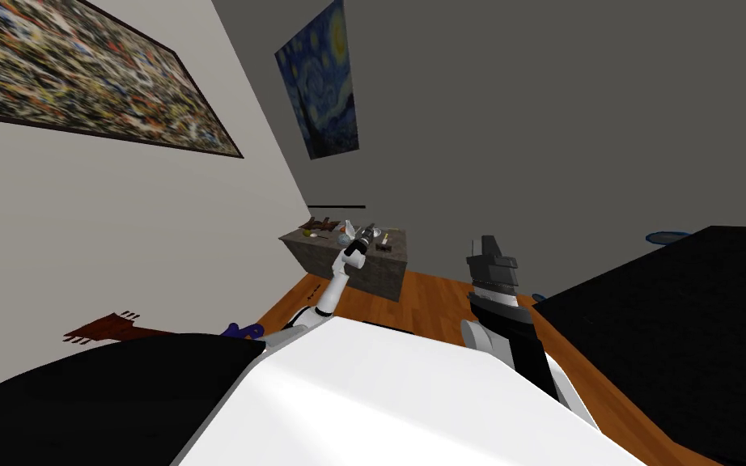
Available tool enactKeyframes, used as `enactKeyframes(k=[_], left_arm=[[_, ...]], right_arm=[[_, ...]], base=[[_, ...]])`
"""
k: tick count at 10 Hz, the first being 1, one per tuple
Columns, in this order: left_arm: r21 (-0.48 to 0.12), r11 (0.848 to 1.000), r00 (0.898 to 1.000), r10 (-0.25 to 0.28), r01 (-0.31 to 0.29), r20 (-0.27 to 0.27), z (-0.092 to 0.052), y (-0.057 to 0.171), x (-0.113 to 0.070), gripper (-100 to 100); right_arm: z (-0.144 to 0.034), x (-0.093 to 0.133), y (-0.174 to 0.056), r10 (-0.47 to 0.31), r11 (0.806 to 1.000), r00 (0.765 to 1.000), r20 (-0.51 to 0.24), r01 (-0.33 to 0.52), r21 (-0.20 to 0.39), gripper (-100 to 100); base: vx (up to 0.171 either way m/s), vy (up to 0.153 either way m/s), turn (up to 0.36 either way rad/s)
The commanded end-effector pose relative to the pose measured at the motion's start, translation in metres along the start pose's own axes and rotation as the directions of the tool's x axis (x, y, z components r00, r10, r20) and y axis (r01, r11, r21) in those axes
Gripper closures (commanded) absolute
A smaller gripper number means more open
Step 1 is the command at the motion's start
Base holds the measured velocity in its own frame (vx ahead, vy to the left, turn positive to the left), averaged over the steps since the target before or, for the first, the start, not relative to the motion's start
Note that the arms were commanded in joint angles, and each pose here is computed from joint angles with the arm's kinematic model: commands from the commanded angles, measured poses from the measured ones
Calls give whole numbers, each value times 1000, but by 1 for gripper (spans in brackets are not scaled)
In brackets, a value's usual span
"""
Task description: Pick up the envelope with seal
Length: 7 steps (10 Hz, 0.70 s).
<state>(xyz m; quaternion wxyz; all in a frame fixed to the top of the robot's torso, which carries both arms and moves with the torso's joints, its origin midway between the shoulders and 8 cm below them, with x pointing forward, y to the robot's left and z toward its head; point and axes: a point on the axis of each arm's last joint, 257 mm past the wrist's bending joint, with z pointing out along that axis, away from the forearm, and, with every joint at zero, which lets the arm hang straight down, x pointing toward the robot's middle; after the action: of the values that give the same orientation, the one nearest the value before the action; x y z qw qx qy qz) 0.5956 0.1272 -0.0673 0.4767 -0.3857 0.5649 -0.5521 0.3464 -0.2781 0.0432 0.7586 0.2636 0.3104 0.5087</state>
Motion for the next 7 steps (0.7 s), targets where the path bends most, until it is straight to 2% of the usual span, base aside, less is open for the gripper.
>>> enactKeyframes(k=[1,3,4,7], left_arm=[[-49,999,1000,2,-2,-7,9,9,1,-100],[-114,993,1000,0,-2,-16,23,21,4,-100],[-129,992,1000,0,-2,-16,22,24,4,-100],[-224,975,1000,-8,2,-28,41,37,10,-100]], right_arm=[[0,0,0,0,1000,1000,0,0,0,0],[0,0,0,0,1000,1000,0,0,0,0],[0,0,0,0,1000,1000,0,0,0,0],[0,0,0,0,1000,1000,0,0,0,0]], base=[[-6,-26,13],[-5,-30,17],[0,-16,0],[8,-26,16]])
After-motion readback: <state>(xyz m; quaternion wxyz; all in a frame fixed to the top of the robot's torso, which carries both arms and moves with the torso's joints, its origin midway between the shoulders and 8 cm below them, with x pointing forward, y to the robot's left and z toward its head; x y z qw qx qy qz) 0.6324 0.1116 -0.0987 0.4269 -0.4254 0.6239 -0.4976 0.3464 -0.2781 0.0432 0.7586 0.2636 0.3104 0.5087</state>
